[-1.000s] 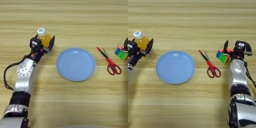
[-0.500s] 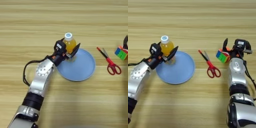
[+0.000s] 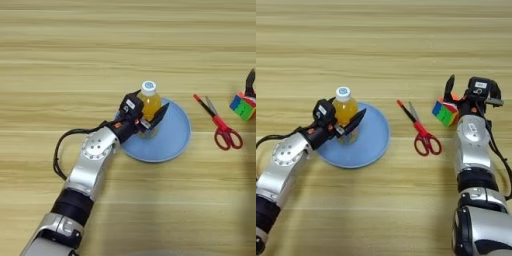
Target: Move the objects on the table
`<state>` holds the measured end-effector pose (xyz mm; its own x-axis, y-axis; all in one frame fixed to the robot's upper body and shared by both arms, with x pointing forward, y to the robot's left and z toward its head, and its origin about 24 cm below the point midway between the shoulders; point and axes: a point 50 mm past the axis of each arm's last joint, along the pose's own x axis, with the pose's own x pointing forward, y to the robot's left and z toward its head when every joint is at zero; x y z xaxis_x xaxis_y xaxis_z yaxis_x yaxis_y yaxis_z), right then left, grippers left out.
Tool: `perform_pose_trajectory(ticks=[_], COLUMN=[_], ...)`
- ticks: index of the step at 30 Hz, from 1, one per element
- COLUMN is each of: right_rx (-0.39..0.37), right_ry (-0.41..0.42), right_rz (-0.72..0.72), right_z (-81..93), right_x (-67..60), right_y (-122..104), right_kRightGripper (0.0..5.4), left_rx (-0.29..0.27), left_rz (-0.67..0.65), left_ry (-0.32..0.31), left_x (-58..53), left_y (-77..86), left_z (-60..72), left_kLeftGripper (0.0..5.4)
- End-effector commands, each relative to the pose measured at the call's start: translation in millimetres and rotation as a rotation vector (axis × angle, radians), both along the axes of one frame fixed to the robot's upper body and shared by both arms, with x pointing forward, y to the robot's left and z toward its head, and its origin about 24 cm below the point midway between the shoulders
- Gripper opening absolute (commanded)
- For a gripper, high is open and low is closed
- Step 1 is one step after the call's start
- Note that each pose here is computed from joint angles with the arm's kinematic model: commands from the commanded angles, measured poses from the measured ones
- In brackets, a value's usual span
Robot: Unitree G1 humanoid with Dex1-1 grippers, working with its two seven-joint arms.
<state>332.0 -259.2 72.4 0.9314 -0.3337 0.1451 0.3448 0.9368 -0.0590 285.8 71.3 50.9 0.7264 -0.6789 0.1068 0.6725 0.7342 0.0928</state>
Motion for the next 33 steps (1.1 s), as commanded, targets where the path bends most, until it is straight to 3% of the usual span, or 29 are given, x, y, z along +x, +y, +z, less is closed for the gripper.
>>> perform_pose_trajectory(ticks=[1,16,19,23,33], right_rx=[0.003,0.000,0.001,0.000,0.000], right_ry=[0.009,0.013,0.013,0.013,0.016], right_rz=[0.003,0.007,0.007,0.009,0.012], right_z=[0.0,-0.8,-0.9,-1.1,-1.7], right_x=[0.3,-0.1,-0.2,-0.3,-0.7], right_y=[1,2,2,2,2], right_kRightGripper=[5.40,5.40,5.40,5.40,5.40], left_rx=[0.027,0.016,-0.010,-0.137,-0.318], left_rz=[0.015,0.043,0.045,0.005,-0.056], left_ry=[-0.011,-0.041,-0.061,-0.083,-0.161], left_x=[2.5,4.3,4.5,1.1,-5.6], left_y=[-1.3,1.7,2.6,3.2,11.2], left_z=[-0.3,5.0,10.0,24.3,52.6], left_kLeftGripper=[3.83,5.16,5.39,5.39,5.39])
